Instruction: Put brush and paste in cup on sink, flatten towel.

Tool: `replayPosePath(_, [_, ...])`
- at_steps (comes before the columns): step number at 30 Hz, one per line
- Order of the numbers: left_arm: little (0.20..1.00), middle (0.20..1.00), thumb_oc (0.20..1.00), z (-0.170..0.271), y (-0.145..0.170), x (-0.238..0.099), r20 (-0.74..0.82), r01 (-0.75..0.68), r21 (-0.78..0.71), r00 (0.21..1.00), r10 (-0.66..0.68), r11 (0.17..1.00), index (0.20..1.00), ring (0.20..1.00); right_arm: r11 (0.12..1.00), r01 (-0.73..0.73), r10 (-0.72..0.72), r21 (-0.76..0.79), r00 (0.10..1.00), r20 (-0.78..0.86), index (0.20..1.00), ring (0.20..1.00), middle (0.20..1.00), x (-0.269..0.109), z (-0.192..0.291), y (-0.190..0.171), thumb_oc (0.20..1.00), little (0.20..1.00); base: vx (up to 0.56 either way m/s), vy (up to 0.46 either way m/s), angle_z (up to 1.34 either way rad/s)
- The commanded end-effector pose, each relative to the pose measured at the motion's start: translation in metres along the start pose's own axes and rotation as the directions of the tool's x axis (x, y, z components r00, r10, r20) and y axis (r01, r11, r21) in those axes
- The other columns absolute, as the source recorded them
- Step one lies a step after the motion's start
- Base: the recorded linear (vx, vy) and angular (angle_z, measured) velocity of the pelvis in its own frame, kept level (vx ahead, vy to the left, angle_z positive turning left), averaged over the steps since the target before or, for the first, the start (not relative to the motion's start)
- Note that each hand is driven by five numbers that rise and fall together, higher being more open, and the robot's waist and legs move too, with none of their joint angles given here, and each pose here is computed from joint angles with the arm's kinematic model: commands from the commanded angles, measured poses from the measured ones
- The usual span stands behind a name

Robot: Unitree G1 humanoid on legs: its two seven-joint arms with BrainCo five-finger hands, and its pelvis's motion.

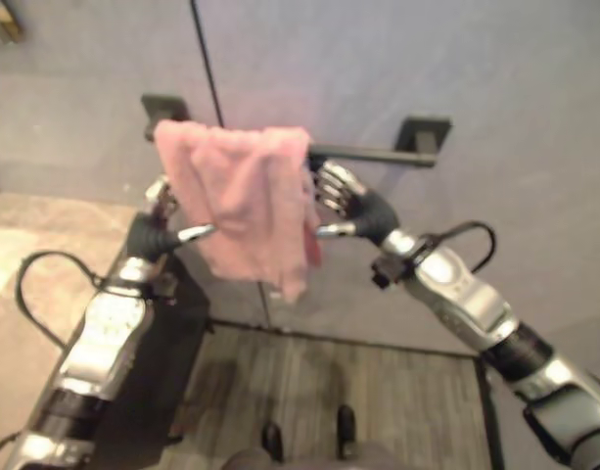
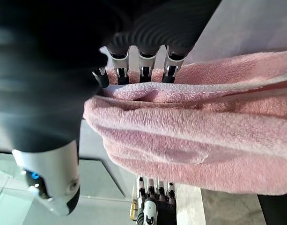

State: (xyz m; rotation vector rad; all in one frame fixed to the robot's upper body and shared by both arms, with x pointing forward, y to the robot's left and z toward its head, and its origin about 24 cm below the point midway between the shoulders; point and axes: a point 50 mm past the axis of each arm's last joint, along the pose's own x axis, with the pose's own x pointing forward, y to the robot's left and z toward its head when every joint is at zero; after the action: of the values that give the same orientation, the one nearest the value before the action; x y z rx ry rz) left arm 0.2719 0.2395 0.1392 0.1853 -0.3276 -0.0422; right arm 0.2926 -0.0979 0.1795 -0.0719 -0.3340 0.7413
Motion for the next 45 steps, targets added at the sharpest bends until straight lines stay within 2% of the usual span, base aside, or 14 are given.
replayPosePath(1, [1.0,1.0,1.0,0.018,0.009,0.013,0.081,0.008,0.031,0.997,-0.01,0.999,1.0,1.0,0.998,-0.065,0.066,-0.015,0.986,0.151,1.0,1.0,1.0,0.013,0.033,0.008,1.0,1.0,-0.01,0.089,0.01])
replayPosePath(18, [1.0,1.0,1.0,0.004,-0.009,0.025,0.002,0.116,-0.107,0.993,-0.117,0.987,1.0,1.0,0.987,-0.16,0.159,0.0,0.982,0.103,1.0,1.0,1.0,0.012,0.023,0.024,1.0,1.0,-0.01,0.056,-0.02])
replayPosePath(27, [1.0,1.0,1.0,0.009,-0.002,0.031,0.006,0.12,-0.082,0.993,-0.12,0.989,1.0,1.0,0.983,-0.155,0.158,-0.098,0.987,0.019,1.0,1.0,1.0,0.031,0.012,0.024,1.0,1.0,-0.01,0.032,-0.09])
replayPosePath(33, [1.0,1.0,1.0,0.009,0.0,0.032,0.006,0.114,-0.078,0.994,-0.113,0.99,1.0,1.0,0.983,-0.149,0.152,-0.104,0.988,0.02,1.0,1.0,1.0,0.032,0.012,0.023,1.0,1.0,0.01,0.004,0.01])
replayPosePath(34, [1.0,1.0,1.0,0.01,0.004,0.035,0.003,0.098,-0.059,0.995,-0.098,0.993,1.0,1.0,0.979,-0.119,0.119,-0.167,0.993,-0.01,0.903,0.903,0.903,0.039,0.008,0.017,0.903,0.903,0.05,0.022,-0.01])
replayPosePath(37, [1.0,1.0,1.0,0.009,0.004,0.035,0.002,0.094,-0.066,0.996,-0.094,0.993,1.0,1.0,0.977,-0.111,0.11,-0.184,0.994,-0.016,0.827,0.827,0.827,0.04,0.006,0.016,0.827,0.827,0.05,0.011,0.13])
replayPosePath(38, [1.0,1.0,1.0,0.006,0.004,0.036,-0.003,0.086,-0.076,0.996,-0.087,0.993,1.0,1.0,0.976,-0.109,0.108,-0.189,0.994,-0.017,0.746,0.746,0.746,0.041,0.005,0.016,0.746,0.746,0.04,0.004,0.17])
replayPosePath(39, [1.0,1.0,1.0,0.006,0.004,0.036,-0.003,0.086,-0.076,0.996,-0.087,0.993,1.0,1.0,0.976,-0.109,0.108,-0.189,0.994,-0.017,0.746,0.746,0.746,0.041,0.005,0.016,0.746,0.746,0.04,0.004,0.13])
replayPosePath(40, [1.0,1.0,1.0,0.004,0.003,0.037,-0.011,0.084,-0.081,0.996,-0.085,0.993,1.0,1.0,0.976,-0.107,0.106,-0.189,0.994,-0.018,0.674,0.674,0.674,0.041,0.004,0.017,0.674,0.674,0.03,0.003,0.05])
replayPosePath(43, [1.0,1.0,1.0,0.001,0.002,0.038,-0.02,0.083,-0.081,0.996,-0.085,0.993,1.0,1.0,0.973,-0.107,0.106,-0.204,0.994,-0.019,0.677,0.677,0.677,0.043,0.003,0.018,0.677,0.677,0.04,0.003,0.01])
replayPosePath(45, [1.0,1.0,1.0,0.003,0.0,0.038,-0.006,0.091,-0.094,0.996,-0.092,0.991,1.0,1.0,0.972,-0.09,0.085,-0.218,0.996,-0.031,0.595,0.595,0.595,0.044,0.0,0.016,0.595,0.595,0.05,0.0,0.03])
